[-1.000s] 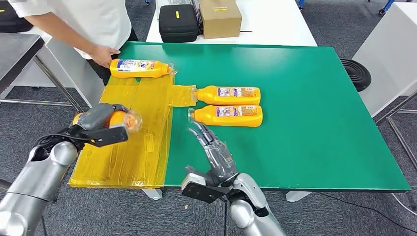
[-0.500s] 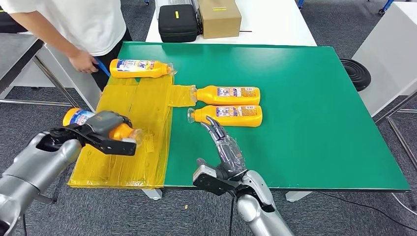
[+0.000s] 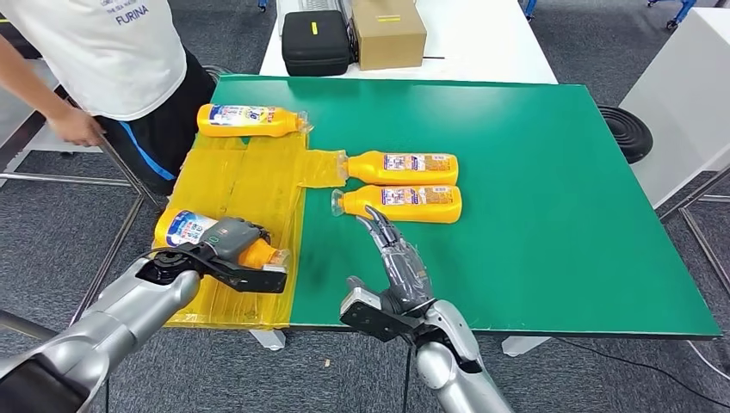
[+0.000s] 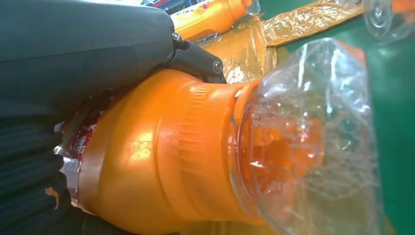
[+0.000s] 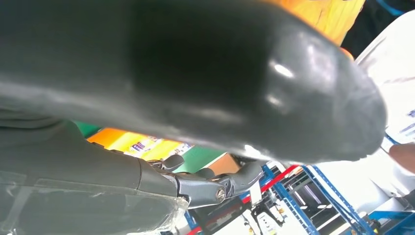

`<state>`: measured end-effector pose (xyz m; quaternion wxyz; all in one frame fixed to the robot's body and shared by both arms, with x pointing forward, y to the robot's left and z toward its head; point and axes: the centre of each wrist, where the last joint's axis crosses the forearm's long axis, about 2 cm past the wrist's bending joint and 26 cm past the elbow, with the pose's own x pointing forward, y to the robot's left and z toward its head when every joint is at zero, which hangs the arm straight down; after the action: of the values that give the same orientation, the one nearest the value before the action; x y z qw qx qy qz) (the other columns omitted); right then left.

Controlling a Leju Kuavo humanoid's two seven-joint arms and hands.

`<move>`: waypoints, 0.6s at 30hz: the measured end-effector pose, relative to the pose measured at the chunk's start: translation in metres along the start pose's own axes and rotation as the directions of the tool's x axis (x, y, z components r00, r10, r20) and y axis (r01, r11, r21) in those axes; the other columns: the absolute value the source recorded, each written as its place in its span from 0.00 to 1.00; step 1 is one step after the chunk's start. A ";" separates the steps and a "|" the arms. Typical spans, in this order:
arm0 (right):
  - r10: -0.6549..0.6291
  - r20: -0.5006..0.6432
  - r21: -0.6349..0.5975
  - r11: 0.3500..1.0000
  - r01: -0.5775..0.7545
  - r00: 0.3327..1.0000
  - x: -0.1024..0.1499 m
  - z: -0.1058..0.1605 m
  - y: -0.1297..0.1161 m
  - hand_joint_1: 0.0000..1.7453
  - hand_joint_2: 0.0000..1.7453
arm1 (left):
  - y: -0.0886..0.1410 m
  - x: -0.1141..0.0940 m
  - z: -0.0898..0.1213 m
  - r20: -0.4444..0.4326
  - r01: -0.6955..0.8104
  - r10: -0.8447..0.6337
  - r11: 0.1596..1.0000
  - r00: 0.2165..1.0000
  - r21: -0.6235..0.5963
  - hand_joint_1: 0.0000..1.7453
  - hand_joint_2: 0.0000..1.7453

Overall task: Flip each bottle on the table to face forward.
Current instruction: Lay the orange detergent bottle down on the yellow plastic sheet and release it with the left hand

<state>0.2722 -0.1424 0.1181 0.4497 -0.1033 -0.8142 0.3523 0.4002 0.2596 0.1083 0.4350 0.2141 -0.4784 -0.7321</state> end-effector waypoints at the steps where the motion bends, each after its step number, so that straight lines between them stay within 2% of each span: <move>1: 0.000 -0.004 -0.001 1.000 0.000 1.000 0.000 0.001 0.000 0.00 0.00 | 0.000 0.002 -0.002 -0.001 -0.002 0.002 1.000 1.000 -0.002 1.00 1.00; 8: 0.001 -0.020 -0.009 1.000 -0.001 1.000 -0.003 0.001 -0.002 0.00 0.00 | 0.010 0.011 -0.012 0.006 -0.008 0.008 0.998 1.000 -0.057 1.00 1.00; 14: -0.012 -0.024 -0.009 1.000 0.011 1.000 -0.004 0.005 0.001 0.00 0.00 | 0.020 0.006 -0.014 0.033 -0.022 0.027 0.988 0.999 -0.155 0.99 1.00; 18: -0.020 -0.031 -0.007 1.000 0.020 0.999 -0.005 0.008 0.003 0.00 0.00 | 0.023 0.001 -0.013 0.042 -0.024 0.033 0.979 0.999 -0.200 0.90 1.00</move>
<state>0.2683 -0.1464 0.1098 0.4654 -0.1019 -0.8093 0.3435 0.4189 0.2483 0.1233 0.4540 0.1459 -0.4154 -0.7746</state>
